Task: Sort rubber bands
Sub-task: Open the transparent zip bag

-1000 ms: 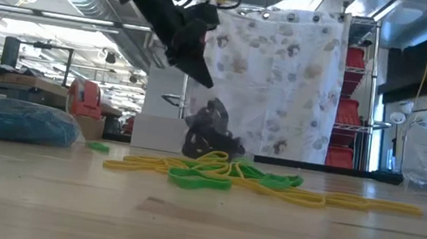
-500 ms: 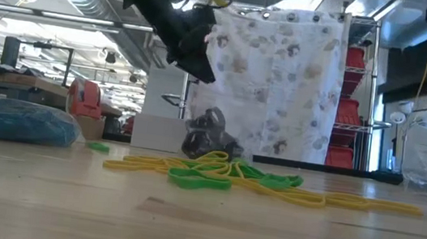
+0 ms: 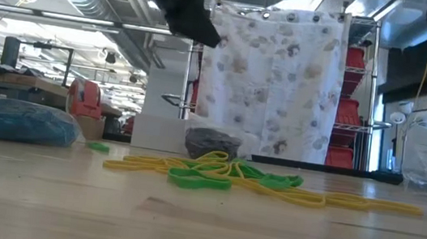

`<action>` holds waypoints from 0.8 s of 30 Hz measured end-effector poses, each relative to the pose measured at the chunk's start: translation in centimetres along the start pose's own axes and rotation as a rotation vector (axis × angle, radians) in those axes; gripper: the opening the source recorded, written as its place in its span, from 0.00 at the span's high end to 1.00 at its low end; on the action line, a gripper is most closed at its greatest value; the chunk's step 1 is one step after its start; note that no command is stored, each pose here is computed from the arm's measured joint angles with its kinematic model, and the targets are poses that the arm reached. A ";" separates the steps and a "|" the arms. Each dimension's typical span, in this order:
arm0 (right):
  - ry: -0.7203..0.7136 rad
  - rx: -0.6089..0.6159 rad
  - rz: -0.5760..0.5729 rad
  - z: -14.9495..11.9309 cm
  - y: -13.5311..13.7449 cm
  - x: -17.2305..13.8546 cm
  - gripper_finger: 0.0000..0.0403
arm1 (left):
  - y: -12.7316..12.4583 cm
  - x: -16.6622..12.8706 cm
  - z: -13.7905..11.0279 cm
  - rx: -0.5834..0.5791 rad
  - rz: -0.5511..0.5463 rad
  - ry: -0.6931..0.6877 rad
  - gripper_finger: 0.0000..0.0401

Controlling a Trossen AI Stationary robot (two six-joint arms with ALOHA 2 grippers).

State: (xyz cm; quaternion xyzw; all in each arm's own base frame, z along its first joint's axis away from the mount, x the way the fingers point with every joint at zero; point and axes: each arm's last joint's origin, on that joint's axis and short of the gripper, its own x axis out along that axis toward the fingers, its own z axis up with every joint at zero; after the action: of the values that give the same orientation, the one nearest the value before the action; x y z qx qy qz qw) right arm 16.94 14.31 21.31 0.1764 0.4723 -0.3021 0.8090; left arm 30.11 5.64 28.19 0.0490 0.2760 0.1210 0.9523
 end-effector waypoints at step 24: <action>0.247 0.254 -0.185 -3.6 -4.3 6.0 0.52 | -7.0 1.1 -6.7 -0.034 -0.177 0.021 0.57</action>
State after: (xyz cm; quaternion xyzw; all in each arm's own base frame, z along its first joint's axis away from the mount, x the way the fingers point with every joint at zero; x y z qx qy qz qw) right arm 13.99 11.16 14.31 0.2686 0.5402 -0.4082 0.6851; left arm 28.84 -0.64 20.89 0.0069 0.2872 0.0414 0.9569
